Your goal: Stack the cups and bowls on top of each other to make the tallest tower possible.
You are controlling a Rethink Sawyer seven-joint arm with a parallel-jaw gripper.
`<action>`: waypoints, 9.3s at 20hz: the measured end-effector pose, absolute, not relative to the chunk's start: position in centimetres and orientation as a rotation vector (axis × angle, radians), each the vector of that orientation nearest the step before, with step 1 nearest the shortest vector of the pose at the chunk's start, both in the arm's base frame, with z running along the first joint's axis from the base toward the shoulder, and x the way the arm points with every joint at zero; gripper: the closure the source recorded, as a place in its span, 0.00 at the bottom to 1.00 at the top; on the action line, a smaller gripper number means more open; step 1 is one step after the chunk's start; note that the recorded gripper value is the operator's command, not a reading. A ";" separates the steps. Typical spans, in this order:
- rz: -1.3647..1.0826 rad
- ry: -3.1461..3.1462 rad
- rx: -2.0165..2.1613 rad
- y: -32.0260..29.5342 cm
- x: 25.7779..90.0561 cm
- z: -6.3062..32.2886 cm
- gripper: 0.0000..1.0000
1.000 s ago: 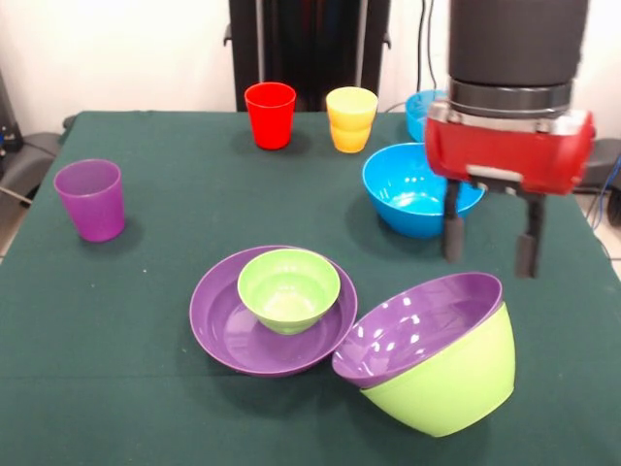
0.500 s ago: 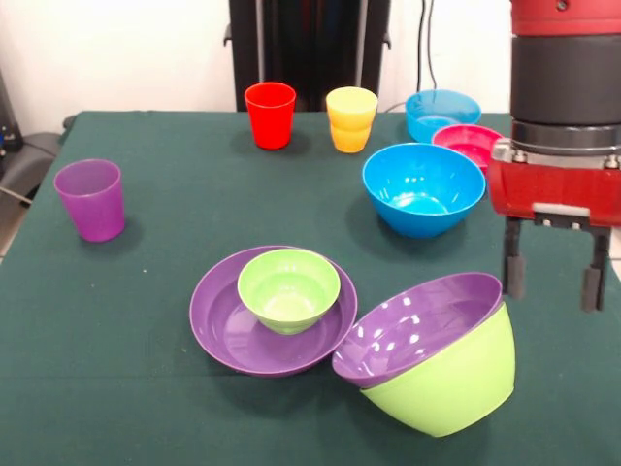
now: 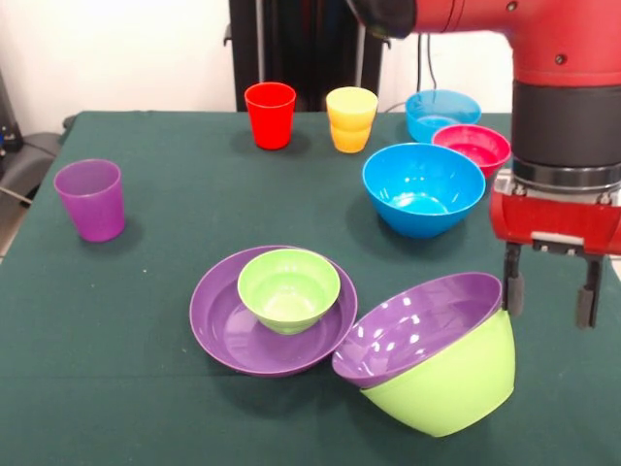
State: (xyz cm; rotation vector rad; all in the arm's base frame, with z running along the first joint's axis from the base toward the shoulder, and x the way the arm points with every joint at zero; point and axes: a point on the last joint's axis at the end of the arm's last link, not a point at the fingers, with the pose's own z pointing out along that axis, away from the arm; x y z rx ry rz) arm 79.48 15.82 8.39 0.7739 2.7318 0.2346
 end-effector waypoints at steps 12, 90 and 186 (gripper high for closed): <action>0.275 2.766 0.808 15.7 78.2 7.8 0.00; 0.320 2.864 0.845 12.9 73.6 12.5 0.00; 0.392 2.835 0.796 15.6 75.2 8.4 1.00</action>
